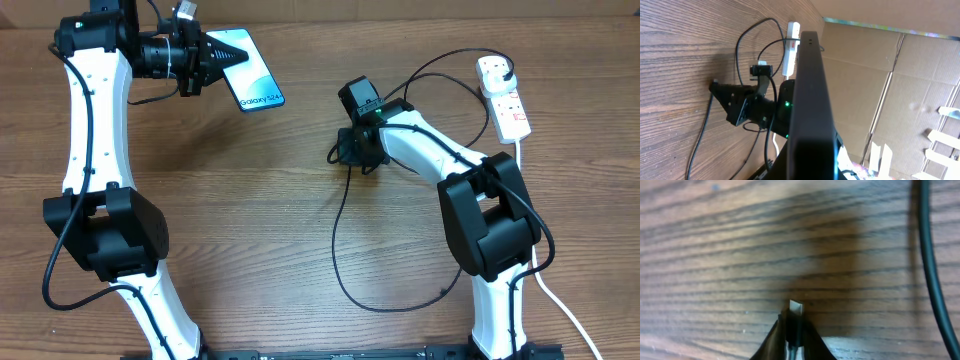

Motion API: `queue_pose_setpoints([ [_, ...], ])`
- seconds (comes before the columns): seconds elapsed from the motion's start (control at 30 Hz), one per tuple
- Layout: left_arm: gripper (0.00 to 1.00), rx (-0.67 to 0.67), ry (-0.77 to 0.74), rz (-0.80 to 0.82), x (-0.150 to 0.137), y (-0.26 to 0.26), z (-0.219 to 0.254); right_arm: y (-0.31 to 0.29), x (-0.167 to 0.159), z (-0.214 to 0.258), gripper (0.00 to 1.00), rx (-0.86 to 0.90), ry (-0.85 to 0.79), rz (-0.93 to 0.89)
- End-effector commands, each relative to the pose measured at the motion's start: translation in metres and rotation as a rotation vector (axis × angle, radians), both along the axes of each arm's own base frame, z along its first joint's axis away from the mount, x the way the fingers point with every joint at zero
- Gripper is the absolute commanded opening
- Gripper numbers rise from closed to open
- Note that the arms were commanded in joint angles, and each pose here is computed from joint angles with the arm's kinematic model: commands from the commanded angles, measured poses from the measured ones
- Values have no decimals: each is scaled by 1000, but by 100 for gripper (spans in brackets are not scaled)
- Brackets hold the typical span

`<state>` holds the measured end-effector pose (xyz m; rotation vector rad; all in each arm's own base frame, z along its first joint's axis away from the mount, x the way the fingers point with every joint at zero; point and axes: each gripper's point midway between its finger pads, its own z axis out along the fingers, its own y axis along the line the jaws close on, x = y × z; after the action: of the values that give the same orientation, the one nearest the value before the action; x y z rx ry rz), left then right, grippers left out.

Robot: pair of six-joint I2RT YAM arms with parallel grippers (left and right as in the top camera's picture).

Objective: Plug charger to phone and switch on socket
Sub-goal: 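Lower the right gripper over the USB-C cable end, then close the right gripper on the cable's USB-C plug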

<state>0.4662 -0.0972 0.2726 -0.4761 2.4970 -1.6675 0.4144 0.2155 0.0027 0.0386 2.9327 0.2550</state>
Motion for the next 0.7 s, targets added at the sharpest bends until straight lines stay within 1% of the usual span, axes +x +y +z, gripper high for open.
queue_pose_setpoints([
  [0.0,4,-23,-42,-24,-2,-5,12,-2,-2,-13,4,4,35,-2],
  [0.17,4,-23,-40,-24,-2,-5,11,11,-8,-10,4,82,70,17],
  [0.2,4,-23,-39,-24,-3,-5,11,14,-9,-8,4,102,80,11],
  [0.23,4,-23,-39,-24,-3,-5,11,12,-11,-7,4,106,97,-36],
  [0.3,4,-23,-39,-24,-3,-5,11,5,-13,-6,4,81,118,-124],
  [0.37,4,-23,-39,-24,-3,-5,11,-2,-12,-4,4,30,104,-153],
  [0.43,4,-23,-39,-24,-3,-5,11,-9,-12,-5,4,-67,61,-152],
  [0.5,4,-23,-39,-24,-3,-5,11,-9,-15,-8,4,-118,48,-163],
  [0.67,4,-23,-39,-24,-2,-5,11,8,-31,-25,4,-143,75,-161],
])
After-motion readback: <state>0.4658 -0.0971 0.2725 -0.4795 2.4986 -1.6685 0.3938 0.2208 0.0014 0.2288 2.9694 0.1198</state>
